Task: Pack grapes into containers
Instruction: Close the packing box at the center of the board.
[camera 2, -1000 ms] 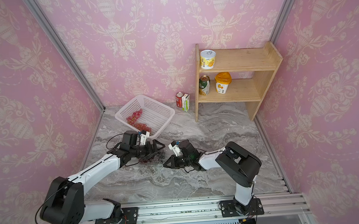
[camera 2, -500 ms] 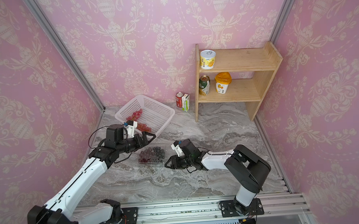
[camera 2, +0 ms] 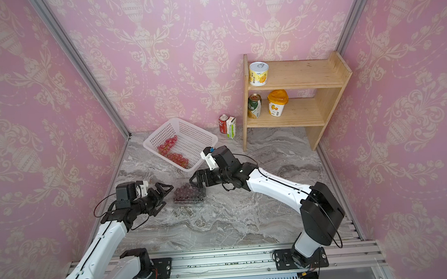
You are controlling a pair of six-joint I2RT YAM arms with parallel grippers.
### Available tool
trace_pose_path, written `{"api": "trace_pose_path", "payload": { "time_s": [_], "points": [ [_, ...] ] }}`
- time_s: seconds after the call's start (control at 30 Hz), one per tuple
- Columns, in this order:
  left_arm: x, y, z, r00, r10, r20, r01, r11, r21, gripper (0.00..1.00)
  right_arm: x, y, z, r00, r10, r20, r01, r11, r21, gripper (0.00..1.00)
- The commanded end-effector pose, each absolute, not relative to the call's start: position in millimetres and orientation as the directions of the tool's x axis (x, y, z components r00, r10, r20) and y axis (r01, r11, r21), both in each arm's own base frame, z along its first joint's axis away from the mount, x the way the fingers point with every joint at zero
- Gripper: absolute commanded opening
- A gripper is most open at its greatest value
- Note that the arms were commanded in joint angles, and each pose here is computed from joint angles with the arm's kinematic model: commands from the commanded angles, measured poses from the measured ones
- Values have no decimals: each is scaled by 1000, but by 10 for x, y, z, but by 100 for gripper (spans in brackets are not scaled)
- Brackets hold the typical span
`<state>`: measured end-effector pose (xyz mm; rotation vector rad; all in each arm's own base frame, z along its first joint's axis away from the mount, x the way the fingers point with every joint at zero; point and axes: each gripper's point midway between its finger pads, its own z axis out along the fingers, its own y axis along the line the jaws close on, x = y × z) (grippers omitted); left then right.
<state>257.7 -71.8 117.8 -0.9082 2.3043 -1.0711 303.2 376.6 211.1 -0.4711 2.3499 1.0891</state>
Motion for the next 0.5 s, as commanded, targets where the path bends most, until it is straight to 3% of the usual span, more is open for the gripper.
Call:
{"api": "trace_pose_path", "payload": {
  "time_s": [0.0, 0.17, 0.47],
  "points": [
    [2437, -741, 1170, -685, -727, -44, -414, 438, -798, 99, 3110, 3807, 1744, -840, -181, -511, -484, 676, 556, 97],
    [2368, -763, 1112, -691, -723, 2, -450, 428, -784, 97, 3131, 4054, 1577, -863, -221, -454, -477, 653, 588, 98],
    [2376, -806, 759, -610, -781, 131, -510, 261, -820, 86, 3122, 4217, 1468, -846, -281, -453, -513, 660, 549, 98]
  ]
}}
